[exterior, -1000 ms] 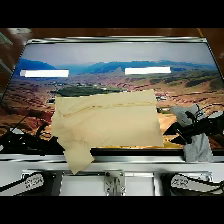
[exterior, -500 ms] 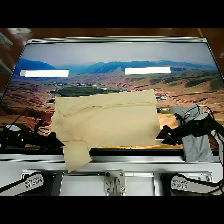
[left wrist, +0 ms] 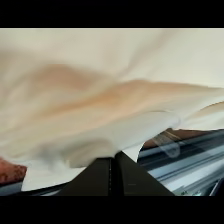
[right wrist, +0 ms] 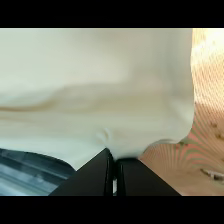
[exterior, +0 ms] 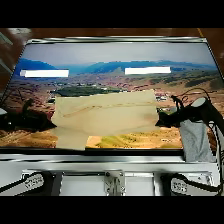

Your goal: Fold the shirts.

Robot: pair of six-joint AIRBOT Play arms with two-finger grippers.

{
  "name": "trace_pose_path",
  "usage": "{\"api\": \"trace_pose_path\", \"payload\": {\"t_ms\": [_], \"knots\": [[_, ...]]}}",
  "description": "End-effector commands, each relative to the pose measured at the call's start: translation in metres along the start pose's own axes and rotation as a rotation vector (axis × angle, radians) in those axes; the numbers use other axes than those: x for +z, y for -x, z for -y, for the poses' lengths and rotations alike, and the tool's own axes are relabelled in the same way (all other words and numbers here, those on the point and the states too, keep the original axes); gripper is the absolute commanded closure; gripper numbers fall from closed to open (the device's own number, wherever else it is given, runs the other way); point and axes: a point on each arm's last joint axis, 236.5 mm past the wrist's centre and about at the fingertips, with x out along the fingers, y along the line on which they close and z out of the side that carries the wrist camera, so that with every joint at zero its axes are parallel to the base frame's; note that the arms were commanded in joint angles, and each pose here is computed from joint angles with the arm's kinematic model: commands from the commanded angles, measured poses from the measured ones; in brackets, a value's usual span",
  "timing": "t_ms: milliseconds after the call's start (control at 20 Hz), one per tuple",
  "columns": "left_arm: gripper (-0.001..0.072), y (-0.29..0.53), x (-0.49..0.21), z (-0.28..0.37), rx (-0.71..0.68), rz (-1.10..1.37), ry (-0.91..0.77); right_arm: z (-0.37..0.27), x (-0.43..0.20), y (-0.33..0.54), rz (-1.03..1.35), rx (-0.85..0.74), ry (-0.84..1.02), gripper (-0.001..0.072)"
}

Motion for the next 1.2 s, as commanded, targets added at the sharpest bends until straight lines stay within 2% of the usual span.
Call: {"api": "trace_pose_path", "payload": {"t_ms": [0, 200, 500, 700, 1000, 1050, 1100, 1150], "knots": [[0.067, 0.021, 0.057, 0.031, 0.019, 0.103, -0.07, -0.018, 0.068, 0.017, 0.16, -0.121, 0.091, 0.0652], [0.067, 0.011, 0.111, 0.058, -0.008, 0.105, -0.107, -0.035, 0.141, 0.016, 0.254, -0.115, 0.086, 0.0653], [0.067, -0.014, 0.165, 0.037, -0.013, 0.088, -0.022, -0.026, 0.2, -0.006, 0.286, -0.108, 0.07, 0.0652], [0.0669, -0.03, 0.184, 0.018, -0.001, 0.122, 0.015, -0.02, 0.222, -0.013, 0.33, -0.11, 0.051, 0.0652], [0.0669, -0.044, 0.199, 0.012, -0.041, 0.162, 0.079, -0.011, 0.219, -0.024, 0.305, -0.121, 0.02, 0.0651], [0.0659, -0.046, 0.197, 0.012, -0.044, 0.15, 0.096, -0.011, 0.219, -0.024, 0.307, -0.121, 0.021, 0.0617], [0.0533, -0.045, 0.193, 0.013, -0.049, 0.132, 0.094, -0.015, 0.22, -0.022, 0.315, -0.11, 0.023, 0.0364], [0.0288, -0.043, 0.188, 0.015, -0.056, 0.108, 0.091, -0.019, 0.218, -0.017, 0.312, -0.099, 0.039, 0.005]]}}
